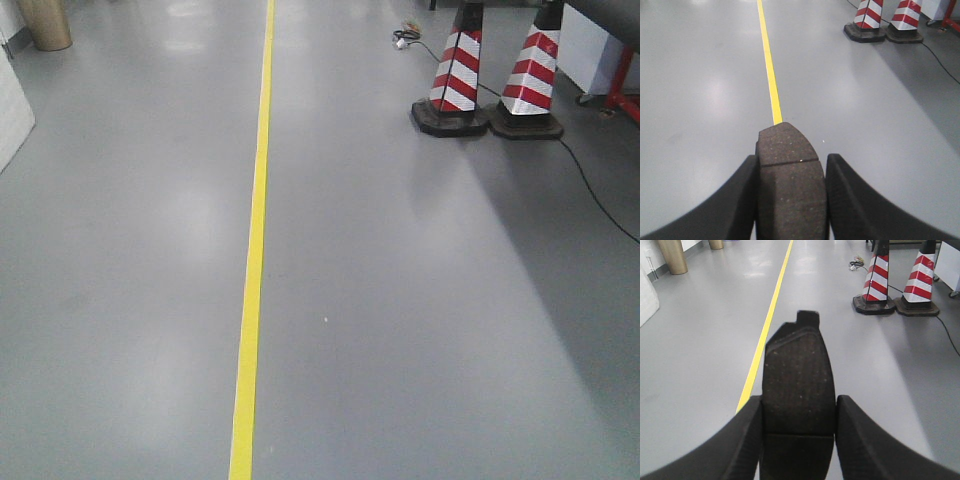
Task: Move and align brake pads A on conveyor
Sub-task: 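Drive forward along the yellow floor line past the cones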
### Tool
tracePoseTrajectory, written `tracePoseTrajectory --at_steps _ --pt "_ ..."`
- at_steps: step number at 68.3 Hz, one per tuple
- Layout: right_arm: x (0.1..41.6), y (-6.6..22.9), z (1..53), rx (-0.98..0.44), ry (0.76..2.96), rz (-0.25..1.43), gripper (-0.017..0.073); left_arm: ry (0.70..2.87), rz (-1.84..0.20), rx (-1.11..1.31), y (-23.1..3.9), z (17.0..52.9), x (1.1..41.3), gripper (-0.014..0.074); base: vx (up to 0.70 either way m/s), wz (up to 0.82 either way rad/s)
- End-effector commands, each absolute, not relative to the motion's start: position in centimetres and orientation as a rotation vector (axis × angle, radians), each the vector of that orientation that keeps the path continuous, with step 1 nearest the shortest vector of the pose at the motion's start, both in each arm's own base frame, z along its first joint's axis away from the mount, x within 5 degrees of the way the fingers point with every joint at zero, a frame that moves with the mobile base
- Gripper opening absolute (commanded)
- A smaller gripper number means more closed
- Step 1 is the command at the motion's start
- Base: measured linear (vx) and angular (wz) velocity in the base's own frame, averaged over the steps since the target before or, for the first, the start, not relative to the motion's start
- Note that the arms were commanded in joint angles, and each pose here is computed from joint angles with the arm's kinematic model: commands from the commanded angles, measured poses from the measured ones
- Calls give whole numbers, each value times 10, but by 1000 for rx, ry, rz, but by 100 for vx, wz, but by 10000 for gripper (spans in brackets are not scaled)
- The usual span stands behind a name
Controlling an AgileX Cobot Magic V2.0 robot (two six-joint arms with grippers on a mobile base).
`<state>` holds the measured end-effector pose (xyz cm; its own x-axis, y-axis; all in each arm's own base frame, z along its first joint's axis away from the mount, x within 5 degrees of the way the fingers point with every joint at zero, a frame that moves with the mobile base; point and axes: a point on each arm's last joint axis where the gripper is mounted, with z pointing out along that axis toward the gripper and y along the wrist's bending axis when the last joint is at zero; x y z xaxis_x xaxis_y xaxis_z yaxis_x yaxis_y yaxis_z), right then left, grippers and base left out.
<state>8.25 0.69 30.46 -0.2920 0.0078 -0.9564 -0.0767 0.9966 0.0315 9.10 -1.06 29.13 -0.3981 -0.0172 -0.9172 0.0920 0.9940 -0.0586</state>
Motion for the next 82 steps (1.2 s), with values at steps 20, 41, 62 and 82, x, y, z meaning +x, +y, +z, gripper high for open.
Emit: tracePoseTrajectory --at_steps 20,41,62,82 --pt "84 8 322 -62 1746 83 -10 1865 -136 45 -12 308 94 -6 74 3" --pt "84 8 322 -62 1746 83 -10 1866 -136 45 -12 308 95 -6 73 -1" --pt "84 8 322 -62 1746 83 -10 1868 -136 45 -12 308 95 -6 74 -8" --pt "84 8 322 -62 1746 83 -10 1868 -136 45 -12 308 95 -6 73 -2"
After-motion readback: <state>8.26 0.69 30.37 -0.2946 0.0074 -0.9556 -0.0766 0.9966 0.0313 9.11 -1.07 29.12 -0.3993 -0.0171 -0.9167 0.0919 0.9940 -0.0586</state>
